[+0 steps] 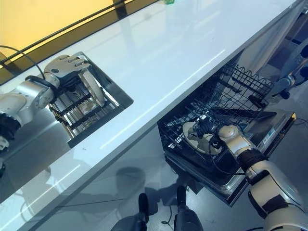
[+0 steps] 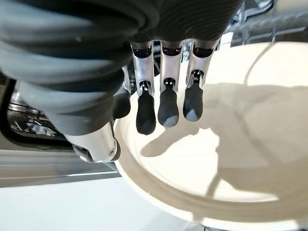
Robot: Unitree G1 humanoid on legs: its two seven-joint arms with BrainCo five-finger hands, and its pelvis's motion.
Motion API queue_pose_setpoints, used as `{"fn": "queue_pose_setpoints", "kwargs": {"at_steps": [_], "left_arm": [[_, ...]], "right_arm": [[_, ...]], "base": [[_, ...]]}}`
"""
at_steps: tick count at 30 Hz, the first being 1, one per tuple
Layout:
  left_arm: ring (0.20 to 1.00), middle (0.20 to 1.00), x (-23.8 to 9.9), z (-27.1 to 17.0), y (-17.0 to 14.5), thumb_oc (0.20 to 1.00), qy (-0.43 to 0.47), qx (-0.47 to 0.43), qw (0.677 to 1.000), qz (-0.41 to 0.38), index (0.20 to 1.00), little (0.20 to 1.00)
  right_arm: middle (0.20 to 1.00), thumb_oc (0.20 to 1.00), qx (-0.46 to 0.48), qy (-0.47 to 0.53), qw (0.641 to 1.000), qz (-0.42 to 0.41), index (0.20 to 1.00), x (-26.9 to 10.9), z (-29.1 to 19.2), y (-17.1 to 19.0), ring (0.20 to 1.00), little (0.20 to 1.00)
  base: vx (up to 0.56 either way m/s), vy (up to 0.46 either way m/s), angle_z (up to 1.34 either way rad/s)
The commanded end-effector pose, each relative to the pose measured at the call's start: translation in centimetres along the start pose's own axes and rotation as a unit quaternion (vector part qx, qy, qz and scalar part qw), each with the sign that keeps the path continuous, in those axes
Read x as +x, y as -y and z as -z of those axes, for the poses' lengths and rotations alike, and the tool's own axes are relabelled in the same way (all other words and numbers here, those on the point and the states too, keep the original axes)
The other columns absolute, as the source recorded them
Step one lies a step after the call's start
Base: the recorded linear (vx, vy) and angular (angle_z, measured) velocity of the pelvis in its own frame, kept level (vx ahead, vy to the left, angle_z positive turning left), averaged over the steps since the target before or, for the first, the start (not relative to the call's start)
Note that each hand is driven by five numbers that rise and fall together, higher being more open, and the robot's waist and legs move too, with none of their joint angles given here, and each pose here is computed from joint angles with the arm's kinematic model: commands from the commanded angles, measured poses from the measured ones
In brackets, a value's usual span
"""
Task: Pick up plates and place into dishwasher.
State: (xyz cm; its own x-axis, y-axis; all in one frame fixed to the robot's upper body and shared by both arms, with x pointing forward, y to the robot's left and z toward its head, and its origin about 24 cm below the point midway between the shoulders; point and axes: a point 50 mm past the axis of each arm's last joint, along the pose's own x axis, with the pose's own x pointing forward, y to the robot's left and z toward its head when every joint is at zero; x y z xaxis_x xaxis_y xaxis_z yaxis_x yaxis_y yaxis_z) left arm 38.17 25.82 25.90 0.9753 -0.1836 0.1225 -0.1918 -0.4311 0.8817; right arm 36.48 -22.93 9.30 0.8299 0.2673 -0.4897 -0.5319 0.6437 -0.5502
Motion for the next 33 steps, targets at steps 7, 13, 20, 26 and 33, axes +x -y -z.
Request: {"fn": "queue_pose_setpoints", "kwargs": {"at_steps": [7, 13, 20, 26, 33], "left_arm": [[1.0, 1.0, 1.5, 1.8, -6.4, 1.0, -0.042, 0.046, 0.997, -0.053, 1.0, 1.0], [0.476, 0.476, 1.4, 1.9, -6.4, 0.476, -0.045, 0.049, 0.997, -0.05, 0.476, 0.476], [0.2, 0.2, 0.6, 2.8, -5.7, 0.2, -0.057, 0.047, 0.996, -0.046, 0.2, 0.2], [0.2, 0.2, -0.5, 3.8, -4.4, 0.2, -0.073, 0.035, 0.996, -0.044, 0.2, 0.2], [0.2, 0.2, -1.4, 4.4, -3.7, 0.2, -0.075, 0.016, 0.996, -0.055, 0.2, 0.2]], "right_arm": [[1.0, 1.0, -0.023, 0.038, 0.995, 0.093, 1.0, -0.7, -5.2, 5.2, 1.0, 1.0], [1.0, 1.0, -0.025, 0.099, 0.988, 0.116, 1.0, -1.5, -7.3, 5.5, 1.0, 1.0], [1.0, 1.0, -0.021, 0.163, 0.976, 0.143, 1.0, -3.1, -8.4, 5.4, 1.0, 1.0], [1.0, 1.0, -0.011, 0.217, 0.962, 0.163, 1.0, -5.1, -8.2, 5.2, 1.0, 1.0], [1.0, 1.0, -0.022, 0.253, 0.949, 0.187, 1.0, -7.1, -7.7, 4.9, 1.0, 1.0]], "base": [[-0.01, 0.006, 0.03], [0.0, 0.0, 0.0], [0.0, 0.004, -0.02], [0.0, 0.0, 0.0], [0.01, 0.003, -0.01]]}}
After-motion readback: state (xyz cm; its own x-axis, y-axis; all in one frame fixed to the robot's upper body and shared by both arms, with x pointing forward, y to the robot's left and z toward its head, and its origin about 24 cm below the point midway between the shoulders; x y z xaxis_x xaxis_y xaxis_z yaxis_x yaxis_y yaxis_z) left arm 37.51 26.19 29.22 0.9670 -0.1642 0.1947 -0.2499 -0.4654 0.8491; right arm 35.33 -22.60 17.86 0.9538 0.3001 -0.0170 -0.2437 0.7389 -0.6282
